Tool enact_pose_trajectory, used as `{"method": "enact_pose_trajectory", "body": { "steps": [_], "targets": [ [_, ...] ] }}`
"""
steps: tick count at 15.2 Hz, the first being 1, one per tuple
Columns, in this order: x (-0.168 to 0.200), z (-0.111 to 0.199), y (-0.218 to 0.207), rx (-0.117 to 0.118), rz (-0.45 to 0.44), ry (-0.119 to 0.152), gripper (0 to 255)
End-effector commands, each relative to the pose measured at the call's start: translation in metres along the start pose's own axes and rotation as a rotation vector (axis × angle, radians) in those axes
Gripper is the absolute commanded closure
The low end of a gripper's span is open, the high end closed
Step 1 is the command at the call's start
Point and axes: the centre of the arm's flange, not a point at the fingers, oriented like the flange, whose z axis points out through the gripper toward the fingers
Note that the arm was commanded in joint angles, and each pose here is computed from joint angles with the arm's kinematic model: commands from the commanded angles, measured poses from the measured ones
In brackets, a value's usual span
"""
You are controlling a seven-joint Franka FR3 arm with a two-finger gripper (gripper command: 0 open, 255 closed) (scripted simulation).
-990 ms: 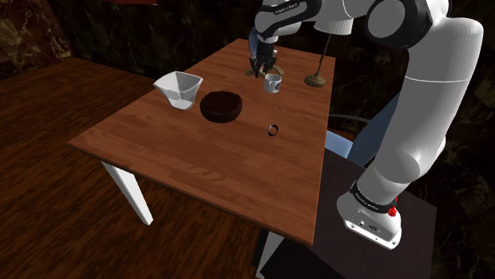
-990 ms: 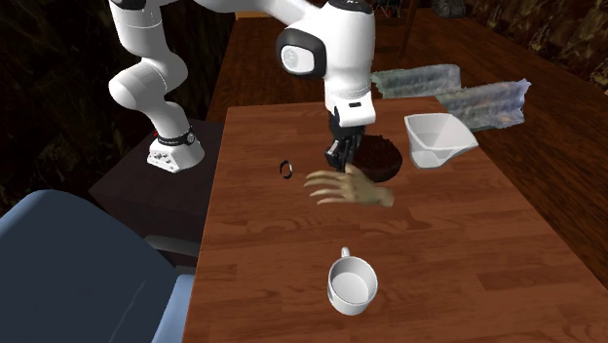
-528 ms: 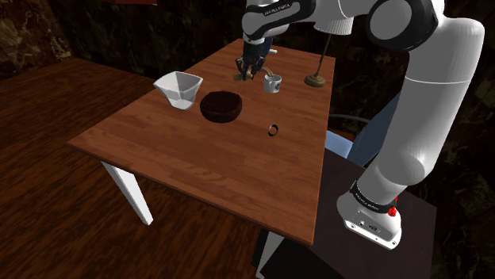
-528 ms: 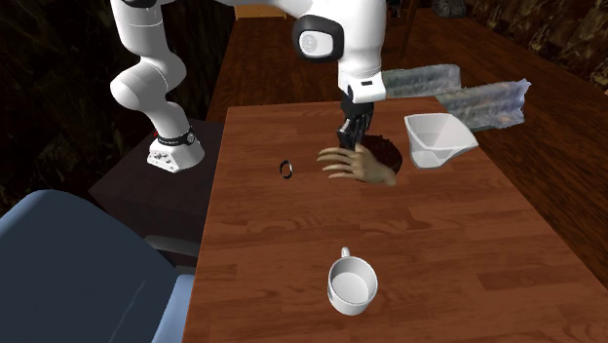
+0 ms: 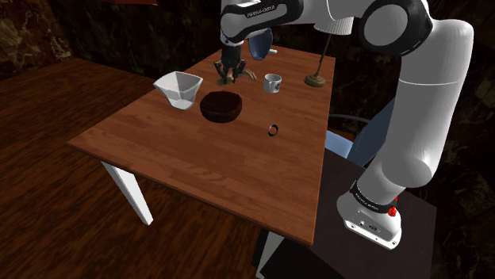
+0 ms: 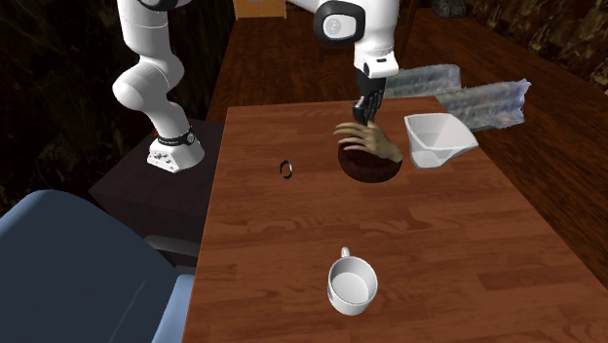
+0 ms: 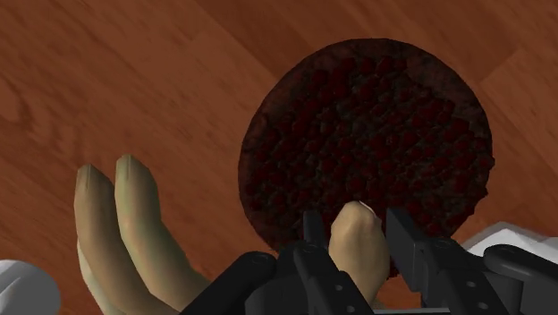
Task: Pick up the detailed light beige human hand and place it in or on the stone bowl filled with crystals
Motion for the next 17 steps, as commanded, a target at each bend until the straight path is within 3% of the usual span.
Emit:
{"method": "enact_pose_trajectory", "body": {
  "steps": [1,3,17],
  "targets": [
    [-0.005,-0.001,-0.026,0.0,0.002,0.001,255],
    [-0.011,-0.003,-0.055,0.0,0.002,0.001,255],
    [-0.019,0.071,-0.055,0.0,0.002,0.001,255]
  ]
}}
